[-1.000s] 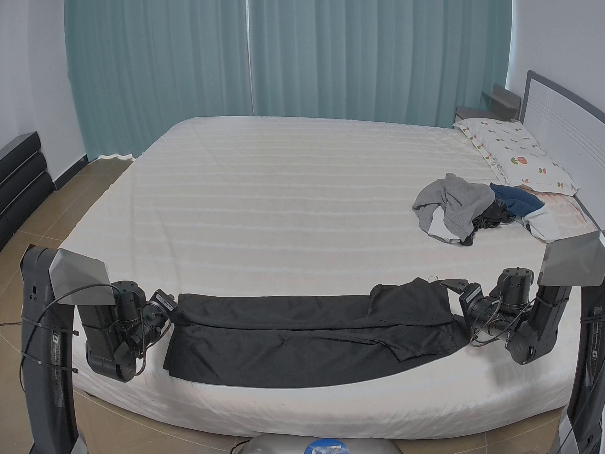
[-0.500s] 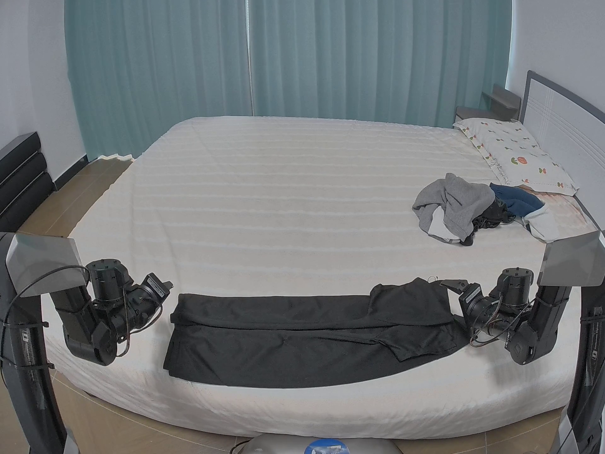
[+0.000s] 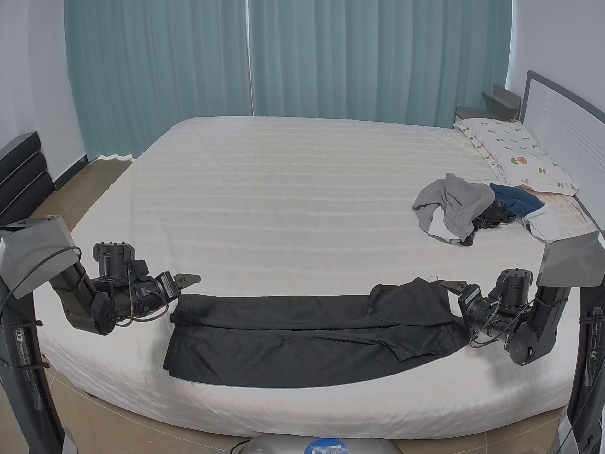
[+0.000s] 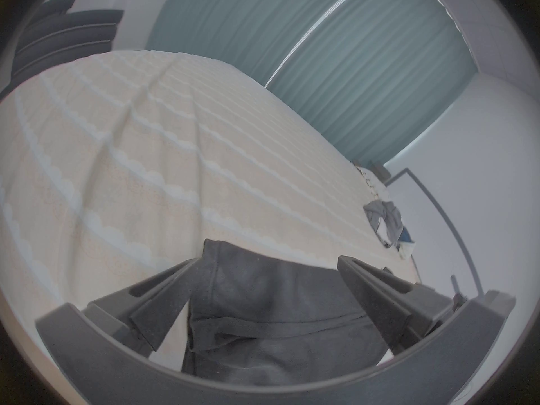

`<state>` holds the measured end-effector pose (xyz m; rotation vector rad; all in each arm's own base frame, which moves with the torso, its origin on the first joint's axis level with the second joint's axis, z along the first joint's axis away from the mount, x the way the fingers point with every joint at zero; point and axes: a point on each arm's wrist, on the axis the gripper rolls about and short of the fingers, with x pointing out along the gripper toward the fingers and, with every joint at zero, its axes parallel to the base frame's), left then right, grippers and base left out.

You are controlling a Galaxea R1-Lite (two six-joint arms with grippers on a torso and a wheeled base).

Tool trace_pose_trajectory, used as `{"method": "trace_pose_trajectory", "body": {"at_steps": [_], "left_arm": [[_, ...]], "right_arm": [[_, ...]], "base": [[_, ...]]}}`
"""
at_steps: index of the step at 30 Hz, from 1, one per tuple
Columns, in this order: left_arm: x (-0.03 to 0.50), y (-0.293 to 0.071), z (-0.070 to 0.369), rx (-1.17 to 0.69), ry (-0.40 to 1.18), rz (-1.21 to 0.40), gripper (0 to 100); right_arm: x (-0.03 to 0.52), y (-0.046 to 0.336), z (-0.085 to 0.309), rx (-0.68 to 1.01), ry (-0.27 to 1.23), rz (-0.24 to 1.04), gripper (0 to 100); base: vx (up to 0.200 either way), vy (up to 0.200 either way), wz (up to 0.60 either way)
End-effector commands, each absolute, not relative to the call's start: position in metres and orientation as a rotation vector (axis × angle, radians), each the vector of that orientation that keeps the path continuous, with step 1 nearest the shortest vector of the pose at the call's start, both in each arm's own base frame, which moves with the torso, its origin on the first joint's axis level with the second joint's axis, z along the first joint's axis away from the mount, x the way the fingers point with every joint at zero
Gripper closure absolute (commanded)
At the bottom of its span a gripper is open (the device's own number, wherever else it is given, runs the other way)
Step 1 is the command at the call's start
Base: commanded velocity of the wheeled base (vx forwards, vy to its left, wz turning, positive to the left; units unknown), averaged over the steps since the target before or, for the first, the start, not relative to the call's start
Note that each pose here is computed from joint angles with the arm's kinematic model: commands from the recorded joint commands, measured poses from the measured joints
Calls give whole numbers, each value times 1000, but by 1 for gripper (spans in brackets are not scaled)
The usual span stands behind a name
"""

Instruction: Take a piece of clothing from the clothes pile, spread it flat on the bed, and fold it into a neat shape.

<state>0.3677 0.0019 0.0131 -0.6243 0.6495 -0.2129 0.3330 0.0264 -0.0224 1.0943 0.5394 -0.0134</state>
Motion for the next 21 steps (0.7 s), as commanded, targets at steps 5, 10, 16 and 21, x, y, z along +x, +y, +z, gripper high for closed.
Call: {"method": "trace_pose_trajectory", "body": {"at_steps": [5,10,16,21], "left_arm": [[364,4,-17,-573,703,-217,0],[360,1,-20,-570,718,-222,0],[358,0,-28,-551,735,-230,0],[356,-1,-38,-490,754,-242,0]], "right_arm": [[333,27,-23,1093,543,-12,0],[333,27,-23,1093,543,-12,0],[333,27,-23,1095,543,-12,0],[333,27,-23,1093,543,-12,0]], "base": [[0,0,0],[0,0,0],[0,0,0],[0,0,0]]}}
